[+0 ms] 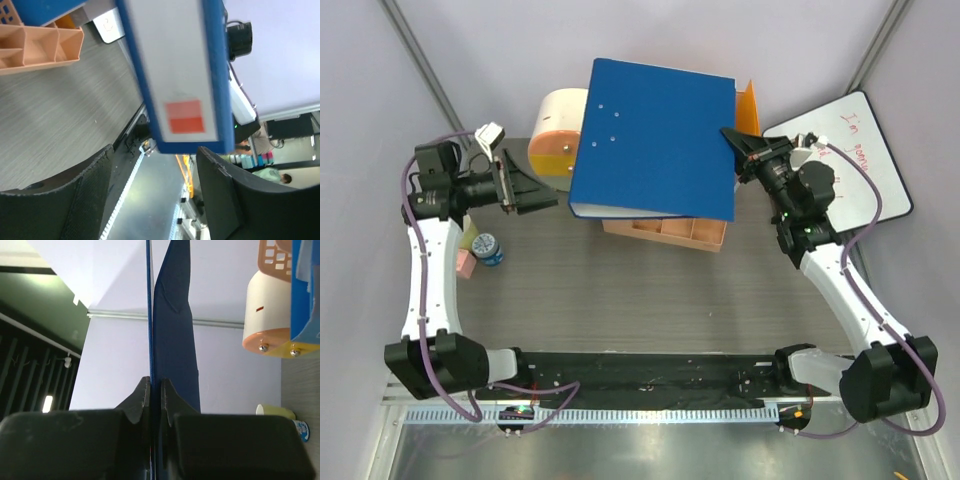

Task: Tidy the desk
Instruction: Move the storage box to the center of the board.

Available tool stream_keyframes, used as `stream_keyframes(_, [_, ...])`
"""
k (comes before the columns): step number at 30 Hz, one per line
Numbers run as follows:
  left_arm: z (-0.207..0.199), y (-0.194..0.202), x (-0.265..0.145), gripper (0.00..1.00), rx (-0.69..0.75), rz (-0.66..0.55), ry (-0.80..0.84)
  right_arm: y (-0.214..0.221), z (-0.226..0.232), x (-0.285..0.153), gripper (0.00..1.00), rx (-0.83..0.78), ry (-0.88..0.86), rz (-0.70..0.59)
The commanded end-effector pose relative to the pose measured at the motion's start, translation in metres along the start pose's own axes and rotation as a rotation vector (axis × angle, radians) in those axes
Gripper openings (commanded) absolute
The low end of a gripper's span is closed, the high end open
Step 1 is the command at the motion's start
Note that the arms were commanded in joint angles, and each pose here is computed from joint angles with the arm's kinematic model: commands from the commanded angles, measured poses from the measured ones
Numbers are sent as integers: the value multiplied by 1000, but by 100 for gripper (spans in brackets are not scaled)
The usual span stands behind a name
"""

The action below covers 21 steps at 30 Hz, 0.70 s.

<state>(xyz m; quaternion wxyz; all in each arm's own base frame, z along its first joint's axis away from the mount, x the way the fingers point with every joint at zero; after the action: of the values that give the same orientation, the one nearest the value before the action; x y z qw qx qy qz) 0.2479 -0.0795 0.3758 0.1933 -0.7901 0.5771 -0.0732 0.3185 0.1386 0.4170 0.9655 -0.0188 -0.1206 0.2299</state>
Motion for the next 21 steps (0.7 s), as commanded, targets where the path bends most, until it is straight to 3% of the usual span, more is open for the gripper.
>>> stream_keyframes(1, [-35,7,17,70,98,-1,59,-2,77,-4,1,88,-319,-94])
stream_keyframes(2, [-45,5,20,70,169,-17,89,-2,78,-3,1,90,-324,-94])
stream_keyframes(6, [-66,7,47,74,153,48,147,1,78,3,1,89,-321,-101])
stream_keyframes(7, [-71,6,49,75,78,48,157,1,76,4,1,91,-321,-104])
stream_keyframes(10, [-79,1,52,76,152,-12,272,1,73,5,1,110,-327,-101])
stream_keyframes(11, [-83,2,52,77,64,-2,290,0,72,5,1,116,-329,-109])
stream_keyframes(16, [-66,6,44,83,79,-7,264,-1,72,5,1,122,-323,-113])
stream_keyframes(20, [-71,-5,23,84,161,-61,217,-5,85,4,1,73,-315,-118])
stream_keyframes(21, [-70,-12,17,84,243,-96,193,-9,81,5,1,62,-270,-139])
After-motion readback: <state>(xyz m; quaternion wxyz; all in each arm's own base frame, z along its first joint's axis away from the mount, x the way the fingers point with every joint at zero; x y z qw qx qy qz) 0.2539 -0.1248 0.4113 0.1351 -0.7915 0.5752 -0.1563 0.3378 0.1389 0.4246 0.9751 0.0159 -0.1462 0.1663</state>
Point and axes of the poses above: each gripper's point midway between its finger pads, its own x axis out along the fingers, its own z axis along the line the jaws close on, y = z × x, the point moved 5 cm from there along -x, back along the fingers, and after that the axes turned 6 degrees about -x, right-handed, at the moved point
